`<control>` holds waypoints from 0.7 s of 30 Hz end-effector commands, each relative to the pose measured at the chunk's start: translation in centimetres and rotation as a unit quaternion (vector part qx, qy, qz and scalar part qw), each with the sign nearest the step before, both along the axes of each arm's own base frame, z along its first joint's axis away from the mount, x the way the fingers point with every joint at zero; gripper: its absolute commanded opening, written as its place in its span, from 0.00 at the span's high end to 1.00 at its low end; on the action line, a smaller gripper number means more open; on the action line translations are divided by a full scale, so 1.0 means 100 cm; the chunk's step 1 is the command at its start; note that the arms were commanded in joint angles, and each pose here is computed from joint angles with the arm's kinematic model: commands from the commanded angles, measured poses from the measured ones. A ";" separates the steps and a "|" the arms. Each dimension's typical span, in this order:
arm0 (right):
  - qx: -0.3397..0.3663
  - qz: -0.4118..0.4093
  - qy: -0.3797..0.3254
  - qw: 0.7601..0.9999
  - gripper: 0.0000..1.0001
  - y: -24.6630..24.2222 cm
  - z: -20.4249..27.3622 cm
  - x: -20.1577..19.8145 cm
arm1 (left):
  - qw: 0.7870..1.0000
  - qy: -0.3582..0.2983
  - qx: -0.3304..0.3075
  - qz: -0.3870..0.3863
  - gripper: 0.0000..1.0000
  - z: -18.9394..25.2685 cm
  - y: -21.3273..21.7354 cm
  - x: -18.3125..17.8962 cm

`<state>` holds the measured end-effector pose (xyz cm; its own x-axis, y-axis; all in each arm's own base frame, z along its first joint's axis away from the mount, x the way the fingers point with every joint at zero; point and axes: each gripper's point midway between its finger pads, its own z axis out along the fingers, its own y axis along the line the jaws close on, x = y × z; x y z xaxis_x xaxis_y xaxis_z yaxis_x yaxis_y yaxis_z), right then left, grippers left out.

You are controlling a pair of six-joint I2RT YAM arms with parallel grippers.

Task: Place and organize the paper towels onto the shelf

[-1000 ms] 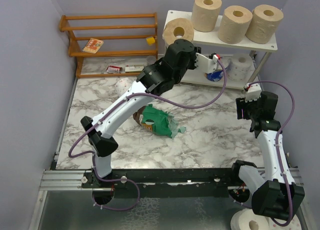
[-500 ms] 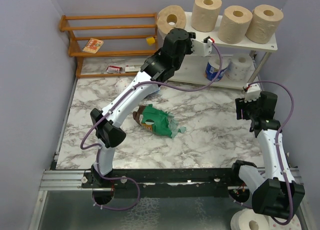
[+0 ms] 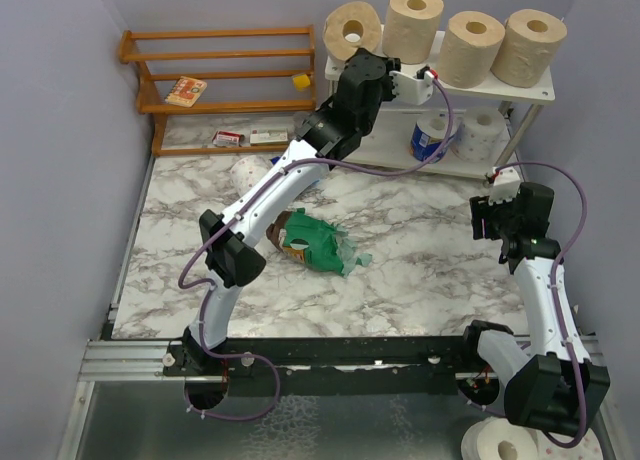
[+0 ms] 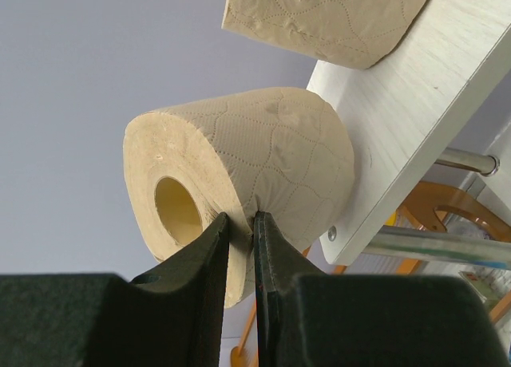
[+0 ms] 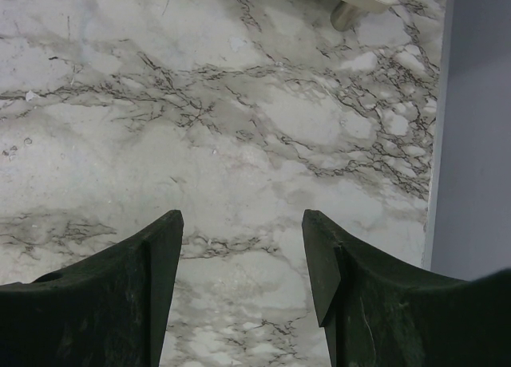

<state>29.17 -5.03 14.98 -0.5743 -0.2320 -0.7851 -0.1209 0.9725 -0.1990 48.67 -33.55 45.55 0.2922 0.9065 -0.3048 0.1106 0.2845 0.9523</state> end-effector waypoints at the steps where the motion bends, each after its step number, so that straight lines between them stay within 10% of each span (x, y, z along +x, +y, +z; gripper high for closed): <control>1: 0.004 0.006 -0.002 1.000 0.38 0.001 0.002 0.001 | 0.997 -0.055 -0.049 0.019 1.00 0.041 0.012 -0.001; 21: 0.005 0.006 -0.002 1.000 0.38 0.001 0.001 0.002 | 0.997 -0.038 -0.065 0.015 0.91 0.027 0.006 0.005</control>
<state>29.19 -5.04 14.76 -0.5805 -0.2307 -0.7809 -0.1224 0.9729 -0.1964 49.34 -33.99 45.16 0.2895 0.8940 -0.3420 0.1022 0.3264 0.9397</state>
